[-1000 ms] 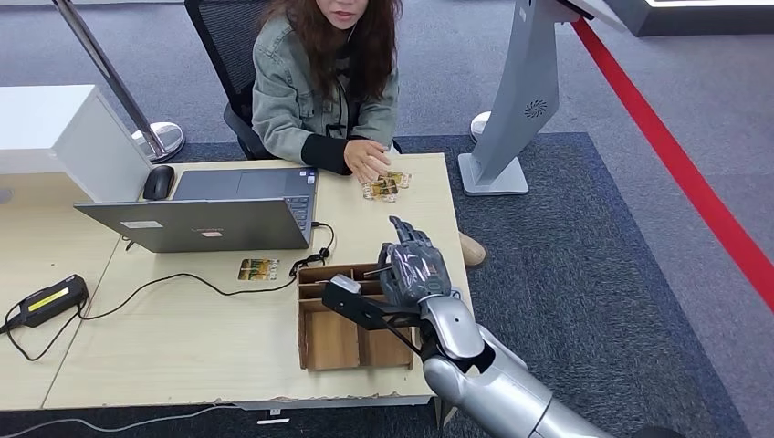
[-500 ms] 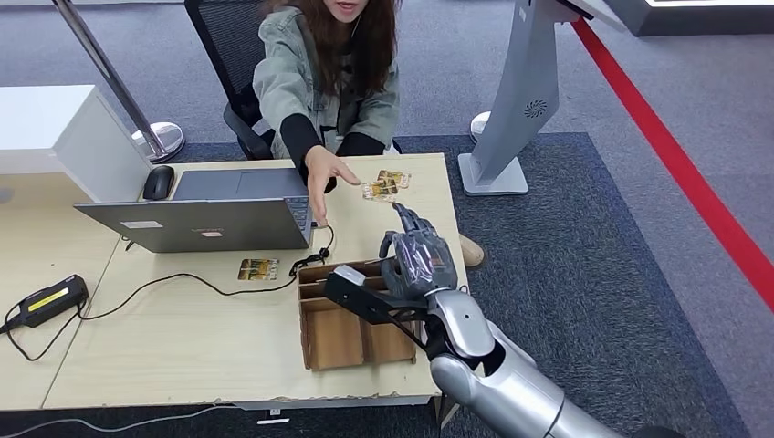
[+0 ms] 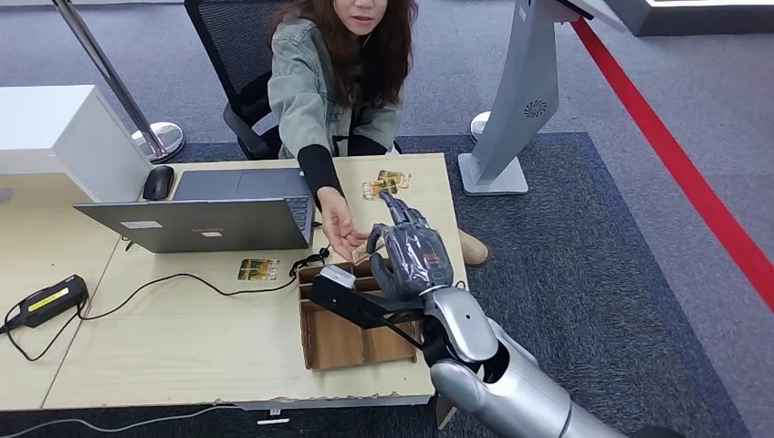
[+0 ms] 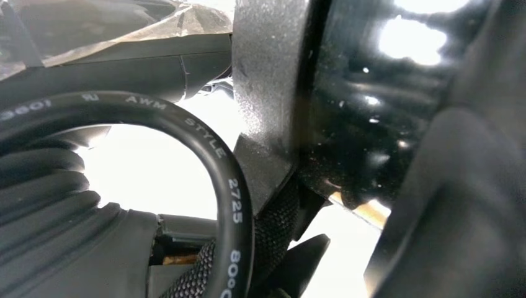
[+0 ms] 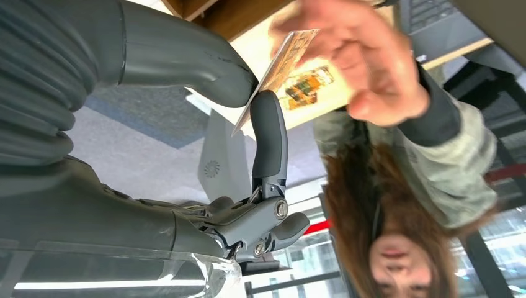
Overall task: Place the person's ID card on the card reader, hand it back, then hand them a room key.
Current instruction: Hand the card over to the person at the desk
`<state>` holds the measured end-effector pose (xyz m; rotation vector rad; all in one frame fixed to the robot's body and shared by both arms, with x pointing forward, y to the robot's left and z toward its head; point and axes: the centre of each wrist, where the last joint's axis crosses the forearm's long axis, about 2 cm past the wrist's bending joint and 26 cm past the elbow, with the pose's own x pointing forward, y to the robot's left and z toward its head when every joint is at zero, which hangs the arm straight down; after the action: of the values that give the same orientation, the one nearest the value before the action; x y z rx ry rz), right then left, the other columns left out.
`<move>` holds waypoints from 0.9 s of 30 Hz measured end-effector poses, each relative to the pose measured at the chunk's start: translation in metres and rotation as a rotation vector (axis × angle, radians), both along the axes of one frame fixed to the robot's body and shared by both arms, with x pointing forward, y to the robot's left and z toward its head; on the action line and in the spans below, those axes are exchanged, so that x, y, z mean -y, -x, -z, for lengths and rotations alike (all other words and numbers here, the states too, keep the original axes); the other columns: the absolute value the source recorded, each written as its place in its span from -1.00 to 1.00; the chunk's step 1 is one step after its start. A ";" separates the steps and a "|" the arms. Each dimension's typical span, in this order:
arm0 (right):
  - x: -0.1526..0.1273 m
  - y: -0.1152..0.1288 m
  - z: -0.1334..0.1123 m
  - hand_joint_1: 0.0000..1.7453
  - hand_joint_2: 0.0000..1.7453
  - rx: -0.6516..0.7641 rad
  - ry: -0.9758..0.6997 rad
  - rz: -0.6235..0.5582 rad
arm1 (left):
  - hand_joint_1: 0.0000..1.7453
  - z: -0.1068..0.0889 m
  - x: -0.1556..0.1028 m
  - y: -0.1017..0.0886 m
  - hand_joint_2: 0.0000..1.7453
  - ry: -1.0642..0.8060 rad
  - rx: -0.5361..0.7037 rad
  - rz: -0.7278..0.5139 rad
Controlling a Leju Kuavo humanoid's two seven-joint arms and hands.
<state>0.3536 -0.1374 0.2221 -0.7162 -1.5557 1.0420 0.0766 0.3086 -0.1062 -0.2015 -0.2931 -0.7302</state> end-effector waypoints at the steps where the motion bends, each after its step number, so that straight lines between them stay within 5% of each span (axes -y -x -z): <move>1: -0.001 0.001 -0.004 1.00 1.00 0.006 0.000 -0.005 | -1.00 0.000 0.000 0.000 -1.00 0.000 -0.001 -0.002; 12: 0.004 -0.007 -0.061 1.00 1.00 0.145 -0.011 0.008 | -1.00 0.000 -0.002 0.002 -1.00 0.004 -0.012 0.011; 20: 0.008 -0.014 -0.079 1.00 1.00 0.195 -0.034 0.019 | -1.00 0.000 -0.002 0.000 -1.00 0.004 -0.009 0.014; 24: 0.007 -0.017 -0.079 -0.95 1.00 0.201 -0.061 0.016 | -1.00 0.000 -0.002 -0.001 -1.00 0.004 -0.007 0.018; 27: 0.006 -0.019 -0.077 -1.00 1.00 0.204 -0.084 0.015 | -1.00 0.000 -0.002 -0.002 -1.00 0.004 -0.006 0.022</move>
<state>0.3724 -0.1438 0.2993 -0.7942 -1.7556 0.9089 0.0783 0.3103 -0.1057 -0.2105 -0.2871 -0.7504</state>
